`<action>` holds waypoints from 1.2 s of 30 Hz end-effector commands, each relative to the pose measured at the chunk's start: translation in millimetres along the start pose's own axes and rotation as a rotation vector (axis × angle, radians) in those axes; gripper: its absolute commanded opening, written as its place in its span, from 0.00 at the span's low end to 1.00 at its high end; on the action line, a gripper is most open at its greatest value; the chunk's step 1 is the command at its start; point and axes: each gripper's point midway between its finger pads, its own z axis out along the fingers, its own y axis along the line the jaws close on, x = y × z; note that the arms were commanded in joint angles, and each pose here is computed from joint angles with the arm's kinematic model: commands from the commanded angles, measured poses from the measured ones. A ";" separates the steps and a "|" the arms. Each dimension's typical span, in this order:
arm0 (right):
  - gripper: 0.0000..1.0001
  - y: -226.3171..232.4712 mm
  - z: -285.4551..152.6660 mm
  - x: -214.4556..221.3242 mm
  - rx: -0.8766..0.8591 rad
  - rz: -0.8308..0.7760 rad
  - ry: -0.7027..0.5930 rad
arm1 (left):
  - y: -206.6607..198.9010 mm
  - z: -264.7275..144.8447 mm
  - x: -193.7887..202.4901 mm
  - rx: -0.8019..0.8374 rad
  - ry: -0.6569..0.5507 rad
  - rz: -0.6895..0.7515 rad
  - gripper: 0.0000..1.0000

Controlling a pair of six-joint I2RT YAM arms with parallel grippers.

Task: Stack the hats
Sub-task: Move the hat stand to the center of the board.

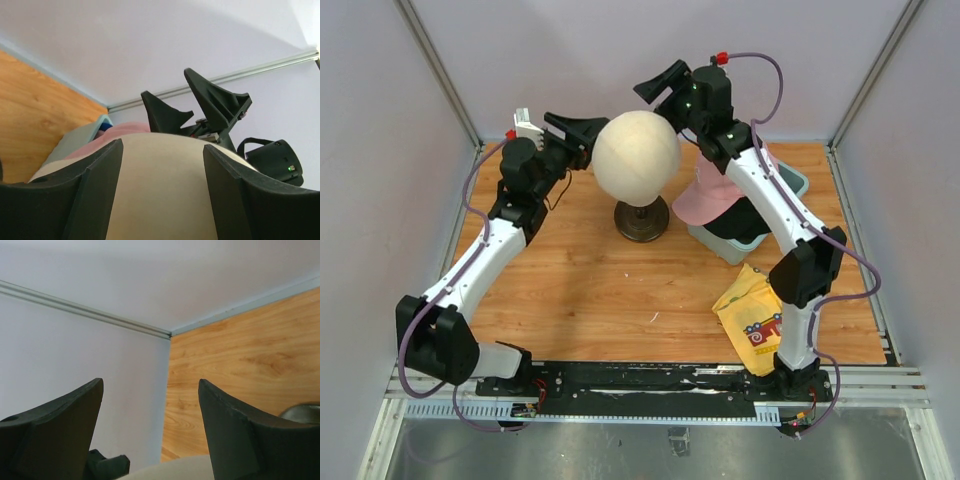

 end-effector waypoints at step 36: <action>0.82 -1.9 -21.6 -34.9 -0.039 0.019 -0.153 | 10.5 -34.3 -8.2 -0.018 0.067 0.048 0.72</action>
